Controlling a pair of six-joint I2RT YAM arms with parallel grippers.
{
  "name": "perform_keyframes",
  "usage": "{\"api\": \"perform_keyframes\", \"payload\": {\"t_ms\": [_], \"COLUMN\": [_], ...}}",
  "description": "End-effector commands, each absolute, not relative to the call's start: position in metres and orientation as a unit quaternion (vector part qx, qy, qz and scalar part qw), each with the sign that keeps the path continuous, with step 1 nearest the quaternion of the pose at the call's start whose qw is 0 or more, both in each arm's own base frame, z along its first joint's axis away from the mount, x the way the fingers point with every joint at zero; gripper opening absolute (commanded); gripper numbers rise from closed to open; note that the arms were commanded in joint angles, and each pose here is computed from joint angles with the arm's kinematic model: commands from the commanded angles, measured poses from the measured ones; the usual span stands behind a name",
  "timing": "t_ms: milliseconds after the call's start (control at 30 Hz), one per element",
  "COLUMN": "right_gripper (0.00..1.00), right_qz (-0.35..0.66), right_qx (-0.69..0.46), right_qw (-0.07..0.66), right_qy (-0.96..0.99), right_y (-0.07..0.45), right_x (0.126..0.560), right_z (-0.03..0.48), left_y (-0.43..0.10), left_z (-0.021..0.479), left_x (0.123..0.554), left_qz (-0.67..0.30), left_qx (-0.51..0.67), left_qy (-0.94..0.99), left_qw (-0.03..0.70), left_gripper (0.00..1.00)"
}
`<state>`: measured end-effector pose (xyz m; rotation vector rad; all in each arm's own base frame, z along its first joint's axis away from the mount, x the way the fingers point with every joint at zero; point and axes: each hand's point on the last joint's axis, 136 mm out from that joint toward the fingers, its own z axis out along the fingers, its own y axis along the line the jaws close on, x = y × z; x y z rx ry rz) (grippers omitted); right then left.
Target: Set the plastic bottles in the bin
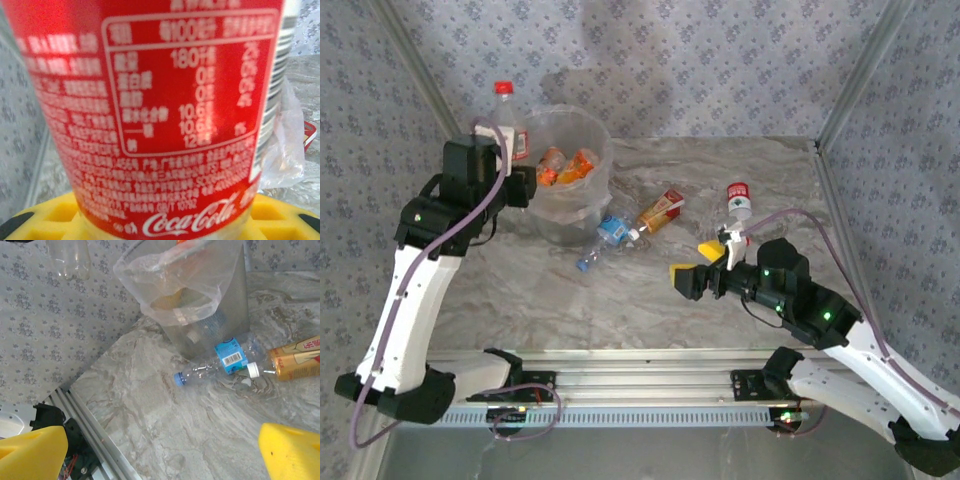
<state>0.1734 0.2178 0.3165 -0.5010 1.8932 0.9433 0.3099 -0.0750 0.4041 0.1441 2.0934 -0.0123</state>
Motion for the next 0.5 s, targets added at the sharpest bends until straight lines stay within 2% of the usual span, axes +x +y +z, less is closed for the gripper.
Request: {"api": "perform_keyframes", "payload": {"t_ms": [0,333,467], "right_gripper": [1.0,1.0,1.0], "right_qz": [0.381,0.377,0.376], "right_qx": [-0.202,-0.225,-0.227], "right_qw": [0.512,0.555,0.558], "right_qy": [0.743,0.707,0.704], "right_y": [0.211,0.208,0.208], "right_x": [0.176,0.175,0.175], "right_z": [0.348,0.373,0.376], "left_y": [-0.083,-0.097,-0.109], "left_z": [0.433,0.466,0.456], "left_x": [0.322,0.366,0.387], "left_qz": [0.012,0.065,0.078], "left_qx": [0.123,0.185,0.237], "left_qy": [0.838,0.806,0.801], "left_qw": [0.531,0.559,0.543], "left_gripper": [0.49,0.51,0.52]}}
